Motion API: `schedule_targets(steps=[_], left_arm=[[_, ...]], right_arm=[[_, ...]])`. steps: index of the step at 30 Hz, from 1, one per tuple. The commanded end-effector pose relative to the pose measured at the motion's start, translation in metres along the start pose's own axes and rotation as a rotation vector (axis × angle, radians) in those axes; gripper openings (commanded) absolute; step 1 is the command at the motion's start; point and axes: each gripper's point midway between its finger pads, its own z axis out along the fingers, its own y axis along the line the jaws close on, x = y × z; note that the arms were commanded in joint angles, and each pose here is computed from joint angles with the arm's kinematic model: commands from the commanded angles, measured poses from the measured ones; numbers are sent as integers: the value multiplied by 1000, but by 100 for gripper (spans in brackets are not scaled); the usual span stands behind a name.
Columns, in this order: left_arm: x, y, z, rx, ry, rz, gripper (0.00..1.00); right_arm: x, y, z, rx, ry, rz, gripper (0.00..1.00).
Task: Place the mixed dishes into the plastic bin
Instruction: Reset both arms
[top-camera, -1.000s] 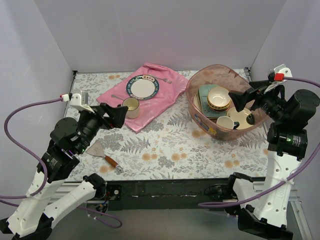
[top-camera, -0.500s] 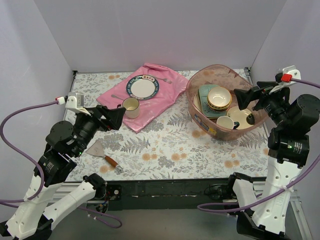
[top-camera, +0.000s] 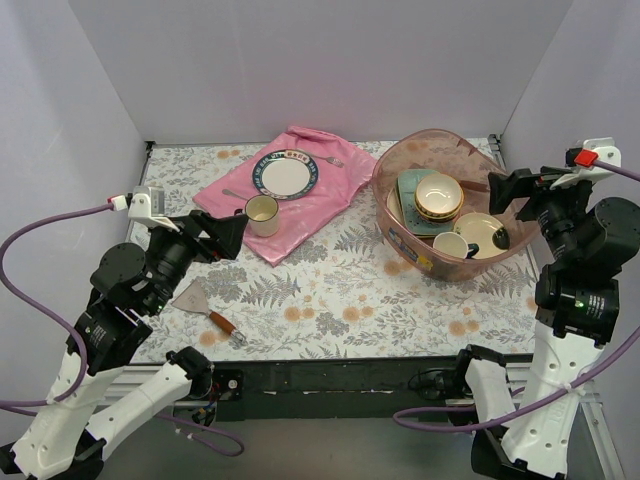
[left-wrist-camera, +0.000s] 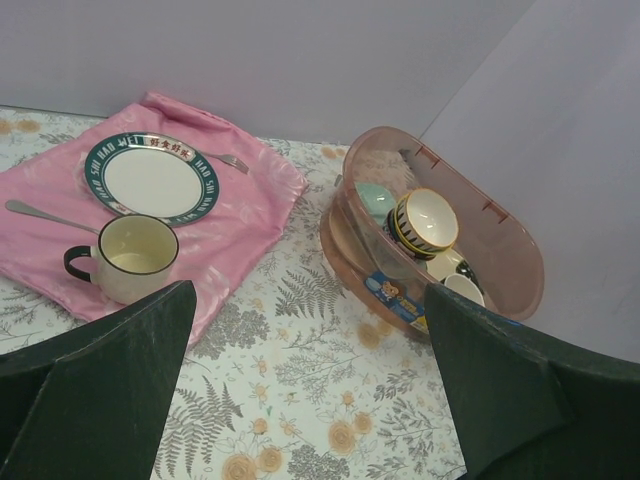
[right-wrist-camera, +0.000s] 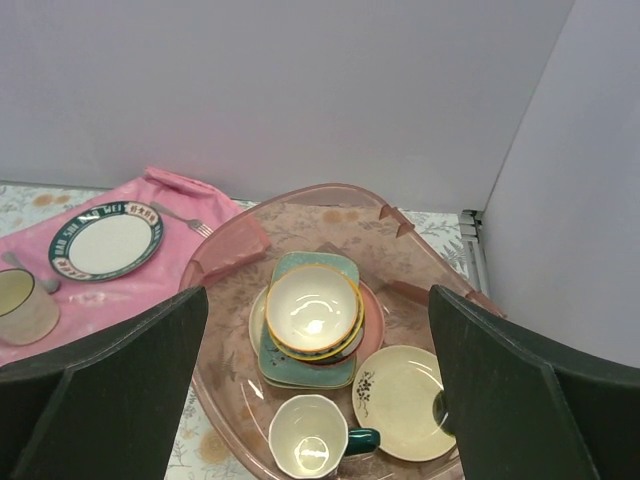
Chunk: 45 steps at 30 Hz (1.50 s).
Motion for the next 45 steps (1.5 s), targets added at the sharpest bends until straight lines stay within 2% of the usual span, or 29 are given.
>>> schedule_targets(steps=[1, 27, 45], left_arm=[[-4, 6, -2, -30, -18, 5, 98], [3, 12, 5, -56, -13, 13, 98], [1, 16, 4, -80, -20, 12, 98]], right_arm=[[-11, -15, -6, 100, -42, -19, 98], [5, -45, -7, 244, -25, -80, 99], [9, -48, 3, 235, -20, -66, 99]])
